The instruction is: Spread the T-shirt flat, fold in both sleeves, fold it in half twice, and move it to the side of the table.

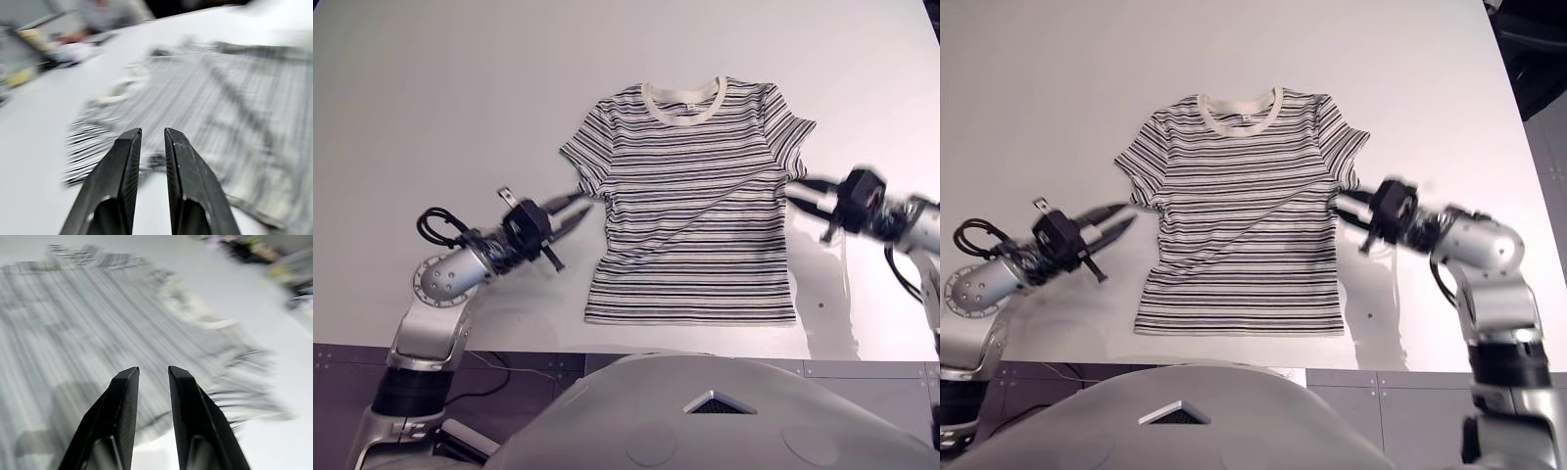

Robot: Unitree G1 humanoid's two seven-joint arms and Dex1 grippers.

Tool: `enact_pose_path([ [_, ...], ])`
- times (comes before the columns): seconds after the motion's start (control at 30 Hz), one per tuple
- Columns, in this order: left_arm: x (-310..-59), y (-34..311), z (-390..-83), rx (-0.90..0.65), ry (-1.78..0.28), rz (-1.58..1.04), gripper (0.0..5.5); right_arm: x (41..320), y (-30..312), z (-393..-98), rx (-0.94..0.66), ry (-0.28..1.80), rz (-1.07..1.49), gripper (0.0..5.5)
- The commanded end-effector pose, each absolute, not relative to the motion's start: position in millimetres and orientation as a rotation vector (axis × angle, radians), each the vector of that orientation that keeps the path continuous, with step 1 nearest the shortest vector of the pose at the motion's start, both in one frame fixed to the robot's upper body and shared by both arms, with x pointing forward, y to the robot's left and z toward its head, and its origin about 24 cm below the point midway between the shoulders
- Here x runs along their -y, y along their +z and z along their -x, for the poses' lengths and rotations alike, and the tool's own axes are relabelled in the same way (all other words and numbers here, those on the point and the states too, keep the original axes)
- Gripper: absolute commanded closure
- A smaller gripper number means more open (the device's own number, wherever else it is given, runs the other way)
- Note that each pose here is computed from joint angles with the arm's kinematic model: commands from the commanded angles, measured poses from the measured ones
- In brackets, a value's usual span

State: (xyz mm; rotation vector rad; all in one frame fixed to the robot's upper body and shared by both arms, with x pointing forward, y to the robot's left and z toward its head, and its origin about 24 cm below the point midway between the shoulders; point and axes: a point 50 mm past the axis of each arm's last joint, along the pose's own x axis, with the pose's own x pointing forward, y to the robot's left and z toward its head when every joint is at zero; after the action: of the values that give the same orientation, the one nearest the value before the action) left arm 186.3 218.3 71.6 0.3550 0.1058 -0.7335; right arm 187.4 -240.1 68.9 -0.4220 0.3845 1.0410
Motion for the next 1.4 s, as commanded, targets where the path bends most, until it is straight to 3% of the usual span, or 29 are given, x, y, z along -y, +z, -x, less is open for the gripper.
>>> enact_pose_path([
  [0.03, -232.2, 64.5, -195.1, -0.134, -0.551, -0.310, 4.65, 248.0, 53.7, -145.4, -0.608, 1.195, 0.424, 4.41],
  [0.23, -232.5, 55.5, -192.9, -0.166, -0.520, -0.314, 4.65, 256.7, 36.4, -120.2, -0.746, 1.301, 0.579, 4.41],
  [0.4, -240.3, 50.0, -193.0, -0.205, -0.467, -0.312, 4.65, 264.7, 46.1, -114.1, -0.785, 1.350, 0.654, 4.41],
  [0.57, -240.8, 46.0, -203.7, -0.262, -0.401, -0.216, 4.65, 252.3, 68.2, -136.1, -0.645, 1.301, 0.547, 4.41],
  [0.7, -240.5, 40.8, -224.6, -0.370, -0.285, -0.039, 4.65, 251.0, 107.6, -179.7, -0.459, 1.171, 0.414, 4.41],
  [0.87, -230.6, 34.7, -241.4, -0.501, -0.200, 0.227, 4.65, 253.1, 127.5, -216.7, -0.316, 1.023, 0.360, 4.41],
  [1.07, -223.9, 23.1, -274.4, -0.563, -0.148, 0.308, 4.65, 245.9, 119.8, -224.7, -0.273, 0.975, 0.338, 4.41],
  [1.4, -228.3, 0.5, -284.9, -0.618, -0.120, 0.397, 4.65, 244.2, 117.0, -229.4, -0.265, 0.968, 0.365, 4.41],
])
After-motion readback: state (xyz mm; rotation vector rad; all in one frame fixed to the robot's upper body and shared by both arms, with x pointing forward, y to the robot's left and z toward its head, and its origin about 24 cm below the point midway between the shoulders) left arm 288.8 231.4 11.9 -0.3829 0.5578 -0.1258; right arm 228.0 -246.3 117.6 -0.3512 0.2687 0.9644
